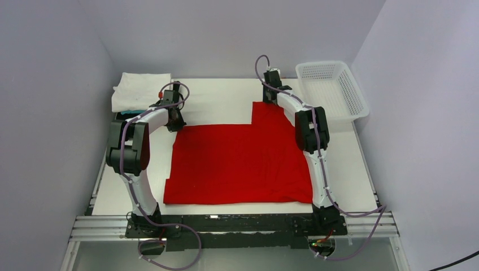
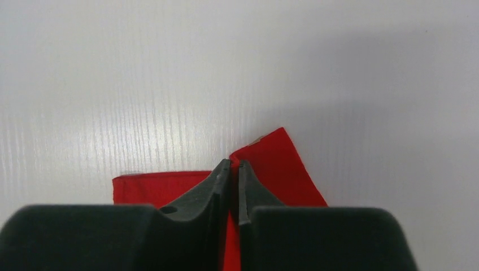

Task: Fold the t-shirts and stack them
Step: Grab the side of the flattened tshirt furthest away from the robot with both arms, then fold the other side of the tshirt into a rectangle

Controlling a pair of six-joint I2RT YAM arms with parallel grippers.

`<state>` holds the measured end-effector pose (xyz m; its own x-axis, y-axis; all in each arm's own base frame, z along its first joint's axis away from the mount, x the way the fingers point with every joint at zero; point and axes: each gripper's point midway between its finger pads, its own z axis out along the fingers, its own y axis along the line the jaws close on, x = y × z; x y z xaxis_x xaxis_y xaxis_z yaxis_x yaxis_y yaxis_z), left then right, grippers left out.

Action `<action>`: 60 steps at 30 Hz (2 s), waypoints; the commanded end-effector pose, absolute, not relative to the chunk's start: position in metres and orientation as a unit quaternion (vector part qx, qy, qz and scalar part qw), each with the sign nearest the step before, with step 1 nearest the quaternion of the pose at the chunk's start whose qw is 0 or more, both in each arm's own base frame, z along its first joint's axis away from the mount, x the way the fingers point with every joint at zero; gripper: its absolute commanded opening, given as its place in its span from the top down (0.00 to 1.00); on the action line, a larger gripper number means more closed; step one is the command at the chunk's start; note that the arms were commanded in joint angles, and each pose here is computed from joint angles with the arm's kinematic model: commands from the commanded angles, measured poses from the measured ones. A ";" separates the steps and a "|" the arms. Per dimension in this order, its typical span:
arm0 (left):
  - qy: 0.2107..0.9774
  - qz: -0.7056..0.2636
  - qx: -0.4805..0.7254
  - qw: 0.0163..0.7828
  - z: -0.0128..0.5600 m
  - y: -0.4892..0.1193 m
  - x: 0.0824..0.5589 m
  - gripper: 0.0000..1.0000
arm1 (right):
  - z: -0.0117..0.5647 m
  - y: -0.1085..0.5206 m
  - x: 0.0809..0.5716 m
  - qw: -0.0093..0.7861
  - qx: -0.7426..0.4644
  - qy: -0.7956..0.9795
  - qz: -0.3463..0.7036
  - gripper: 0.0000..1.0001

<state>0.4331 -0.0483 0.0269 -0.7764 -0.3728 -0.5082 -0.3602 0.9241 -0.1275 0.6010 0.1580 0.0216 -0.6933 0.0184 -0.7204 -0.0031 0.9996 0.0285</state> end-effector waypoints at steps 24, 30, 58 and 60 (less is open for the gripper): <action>0.903 -0.060 -0.183 0.383 0.090 -0.070 0.385 1.00 | 0.168 0.178 0.444 0.491 -0.028 0.859 0.145 1.00; 0.886 -0.076 -0.180 0.421 0.101 -0.073 0.365 1.00 | 0.185 0.173 0.388 0.500 -0.032 0.854 0.140 1.00; 0.852 -0.118 -0.216 0.463 0.083 -0.074 0.265 1.00 | 0.175 0.110 0.247 0.447 0.008 0.888 0.111 1.00; 0.853 -0.122 -0.215 0.461 0.083 -0.074 0.262 1.00 | 0.176 0.109 0.243 0.444 0.008 0.889 0.113 1.00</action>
<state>0.2634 -0.0732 0.0762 -0.5082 -0.4505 -0.7341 -0.2530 0.8928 -0.3727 0.2510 0.1114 0.1683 -0.6061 0.0982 -0.7893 -0.0931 0.9768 0.1929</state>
